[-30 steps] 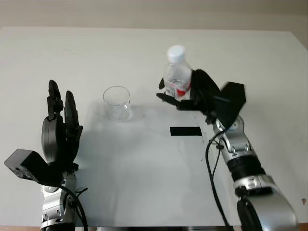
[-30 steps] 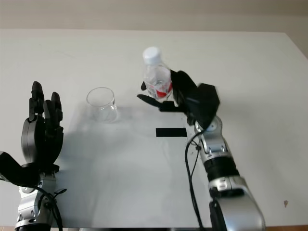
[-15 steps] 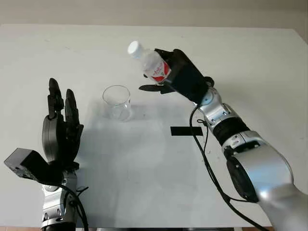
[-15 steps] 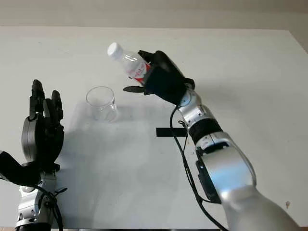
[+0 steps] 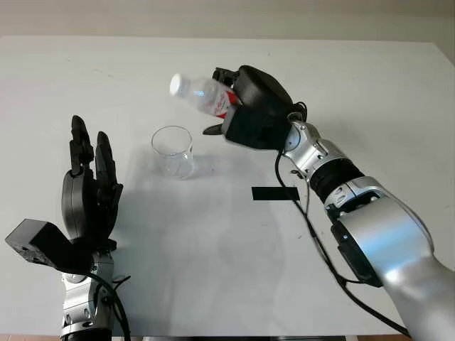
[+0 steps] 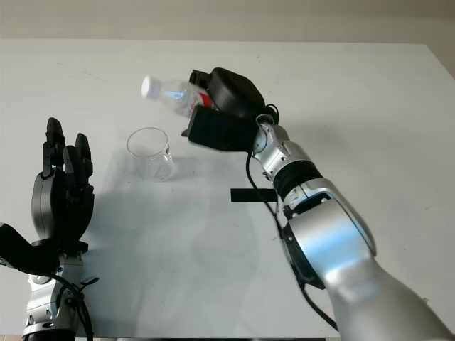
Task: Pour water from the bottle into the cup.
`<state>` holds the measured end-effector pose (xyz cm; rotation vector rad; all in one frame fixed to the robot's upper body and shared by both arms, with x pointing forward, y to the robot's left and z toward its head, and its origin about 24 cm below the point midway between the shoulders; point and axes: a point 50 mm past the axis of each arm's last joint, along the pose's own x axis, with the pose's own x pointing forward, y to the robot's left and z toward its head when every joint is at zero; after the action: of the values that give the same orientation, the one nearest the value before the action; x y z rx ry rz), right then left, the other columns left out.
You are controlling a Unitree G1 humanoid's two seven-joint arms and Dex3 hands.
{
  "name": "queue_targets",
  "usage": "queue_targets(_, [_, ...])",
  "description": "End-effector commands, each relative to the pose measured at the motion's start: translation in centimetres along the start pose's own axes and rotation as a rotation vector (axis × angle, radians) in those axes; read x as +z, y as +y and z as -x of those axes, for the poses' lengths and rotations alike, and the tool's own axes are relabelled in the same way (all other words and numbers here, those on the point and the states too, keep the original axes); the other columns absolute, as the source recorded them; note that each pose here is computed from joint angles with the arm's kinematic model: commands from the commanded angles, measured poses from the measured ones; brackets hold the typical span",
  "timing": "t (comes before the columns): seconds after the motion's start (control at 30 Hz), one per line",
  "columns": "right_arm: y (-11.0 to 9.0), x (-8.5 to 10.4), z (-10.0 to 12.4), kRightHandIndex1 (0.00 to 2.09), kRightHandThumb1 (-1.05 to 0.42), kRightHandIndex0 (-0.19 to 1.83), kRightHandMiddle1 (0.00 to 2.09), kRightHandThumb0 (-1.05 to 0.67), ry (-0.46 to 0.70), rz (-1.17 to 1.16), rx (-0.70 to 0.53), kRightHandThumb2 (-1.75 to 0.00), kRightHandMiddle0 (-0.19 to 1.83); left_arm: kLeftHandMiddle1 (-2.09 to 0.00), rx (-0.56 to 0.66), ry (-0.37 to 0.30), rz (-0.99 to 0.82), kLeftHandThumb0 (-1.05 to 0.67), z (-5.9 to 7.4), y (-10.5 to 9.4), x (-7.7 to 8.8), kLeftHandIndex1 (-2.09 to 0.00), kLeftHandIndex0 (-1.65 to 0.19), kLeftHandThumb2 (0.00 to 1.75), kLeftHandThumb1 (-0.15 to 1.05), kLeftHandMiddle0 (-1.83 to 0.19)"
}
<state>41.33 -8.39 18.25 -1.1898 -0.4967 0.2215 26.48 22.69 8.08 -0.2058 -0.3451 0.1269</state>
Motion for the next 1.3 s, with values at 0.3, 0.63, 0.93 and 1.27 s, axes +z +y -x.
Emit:
queue_targets(0.3, [-2.6, 0.7, -0.8, 2.09, -1.05, 1.11, 2.09, -0.31, -0.090, 0.244, -0.101, -0.22, 0.76, -0.05, 0.021, 0.035, 0.011, -0.64, 1.0, 0.2, -1.0, -0.04, 0.19, 0.55, 1.05, 0.12])
queue_targets(0.63, [-3.1, 1.1, -1.0, 2.09, -1.05, 1.09, 2.09, -0.35, -0.138, 0.340, -0.146, -0.25, 0.68, -0.06, 0.028, 0.037, 0.012, -0.64, 1.0, 0.1, -1.1, -0.05, 0.18, 0.56, 1.05, 0.10])
queue_targets(0.93, [-3.5, 2.0, -1.3, 2.09, -1.05, 1.10, 2.09, -0.39, -0.220, 0.499, -0.196, -0.26, 0.63, -0.05, 0.027, 0.038, 0.023, -0.64, 1.1, 0.0, -1.1, -0.04, 0.19, 0.55, 1.05, 0.12])
queue_targets(1.27, [-4.0, 2.6, -1.5, 2.09, -1.05, 1.10, 2.09, -0.41, -0.285, 0.629, -0.249, -0.29, 0.57, -0.05, 0.022, 0.039, 0.015, -0.65, 1.2, -0.1, -1.3, -0.01, 0.19, 0.55, 1.05, 0.13])
